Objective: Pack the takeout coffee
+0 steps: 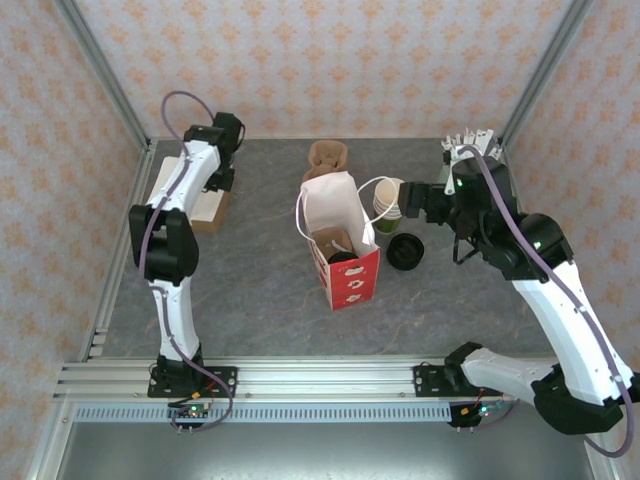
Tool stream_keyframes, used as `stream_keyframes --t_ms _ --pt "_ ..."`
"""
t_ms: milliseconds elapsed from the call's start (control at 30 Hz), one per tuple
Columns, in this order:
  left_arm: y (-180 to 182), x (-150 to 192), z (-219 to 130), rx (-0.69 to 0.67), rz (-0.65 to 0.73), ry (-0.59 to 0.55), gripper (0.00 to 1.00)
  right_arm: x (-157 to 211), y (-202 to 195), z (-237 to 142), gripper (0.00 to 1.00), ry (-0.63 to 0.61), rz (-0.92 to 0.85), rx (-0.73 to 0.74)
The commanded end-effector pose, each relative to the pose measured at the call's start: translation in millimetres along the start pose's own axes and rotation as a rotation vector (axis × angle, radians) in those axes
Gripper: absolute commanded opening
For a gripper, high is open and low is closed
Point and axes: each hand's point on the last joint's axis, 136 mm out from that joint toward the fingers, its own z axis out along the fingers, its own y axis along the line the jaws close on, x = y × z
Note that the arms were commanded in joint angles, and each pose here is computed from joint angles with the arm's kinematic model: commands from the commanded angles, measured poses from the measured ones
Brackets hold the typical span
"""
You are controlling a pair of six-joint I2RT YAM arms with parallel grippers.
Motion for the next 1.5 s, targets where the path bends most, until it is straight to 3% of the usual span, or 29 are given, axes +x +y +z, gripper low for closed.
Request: stream_keyframes --t_ms 0,300,433,533,633,800,1067,1467 --pt "38 -1 -106 0.08 -0.102 -0.203 0.0 -1 -11 -4 0.99 0.021 0.072 0.013" --pt "60 10 -283 0.437 -0.294 -0.657 0.0 6 -44 -6 0.99 0.043 0.167 0.088" --pt "55 14 -359 0.687 -0.335 -0.857 0.0 8 -45 -12 0.99 0.037 0.181 0.081" --pt "42 20 -405 0.909 -0.334 -0.934 0.0 10 -45 -15 0.99 0.036 0.192 0.08" --pt "27 27 -437 1.071 -0.319 -0.954 0.0 11 -46 -18 0.99 0.031 0.204 0.079" --pt "-2 43 -465 1.204 -0.251 -0.933 0.0 10 -46 -20 0.99 0.024 0.225 0.074" --pt "-35 48 -489 1.372 -0.184 -0.909 0.0 9 -43 -19 0.99 0.019 0.247 0.058" --pt "-116 58 -509 1.592 -0.006 -0.756 0.0 9 -45 -19 0.99 0.015 0.263 0.069"
